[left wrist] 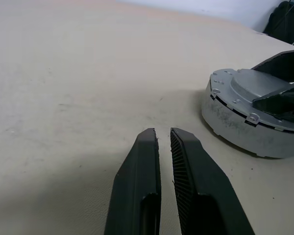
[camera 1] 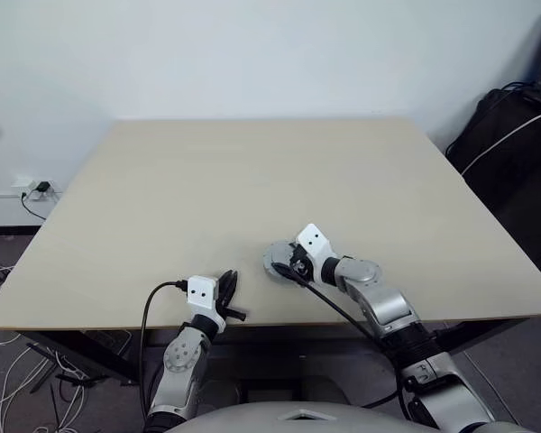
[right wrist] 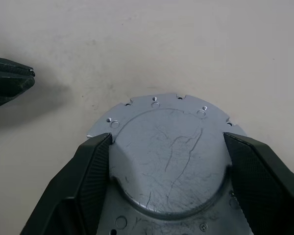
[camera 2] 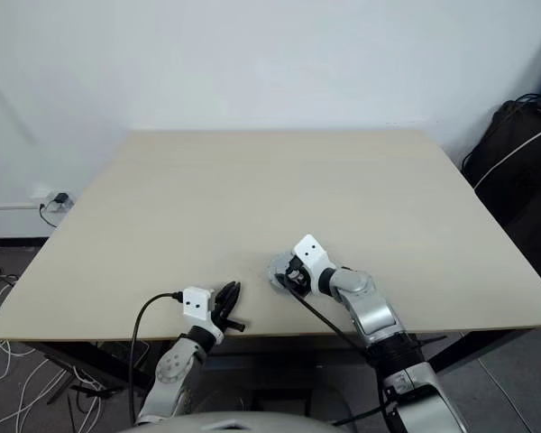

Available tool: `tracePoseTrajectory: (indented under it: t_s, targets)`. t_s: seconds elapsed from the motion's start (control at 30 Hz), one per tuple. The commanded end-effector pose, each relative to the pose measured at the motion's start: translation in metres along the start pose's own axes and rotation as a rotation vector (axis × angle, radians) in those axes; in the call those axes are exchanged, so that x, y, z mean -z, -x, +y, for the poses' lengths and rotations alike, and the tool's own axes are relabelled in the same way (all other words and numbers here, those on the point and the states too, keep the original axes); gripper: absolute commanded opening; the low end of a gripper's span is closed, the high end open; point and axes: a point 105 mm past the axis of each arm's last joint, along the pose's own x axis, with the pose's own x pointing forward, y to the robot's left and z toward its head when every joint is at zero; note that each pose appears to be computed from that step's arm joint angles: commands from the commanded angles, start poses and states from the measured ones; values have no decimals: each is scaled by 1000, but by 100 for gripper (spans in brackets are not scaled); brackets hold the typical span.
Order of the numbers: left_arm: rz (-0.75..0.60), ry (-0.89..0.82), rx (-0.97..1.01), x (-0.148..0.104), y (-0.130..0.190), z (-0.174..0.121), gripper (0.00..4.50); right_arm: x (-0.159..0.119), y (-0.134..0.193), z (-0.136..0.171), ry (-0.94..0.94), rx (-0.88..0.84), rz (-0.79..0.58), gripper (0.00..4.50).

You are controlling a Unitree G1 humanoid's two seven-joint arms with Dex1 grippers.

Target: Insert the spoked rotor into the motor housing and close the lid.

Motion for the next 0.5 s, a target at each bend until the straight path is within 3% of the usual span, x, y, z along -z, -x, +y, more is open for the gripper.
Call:
tracePoseTrajectory:
  t_s: [0.03,0.23,0.5]
  targets:
    - [-63,-19,6,-16,-5,-1,50,8,4,-10,34,33,63,325]
    - [-64,-19,6,-17,-6,-1,50,7,4,-14,39,63,41,325]
    - [-64,-19,9,-17,-6,-1,50,32,6,-20,1,99,171,325]
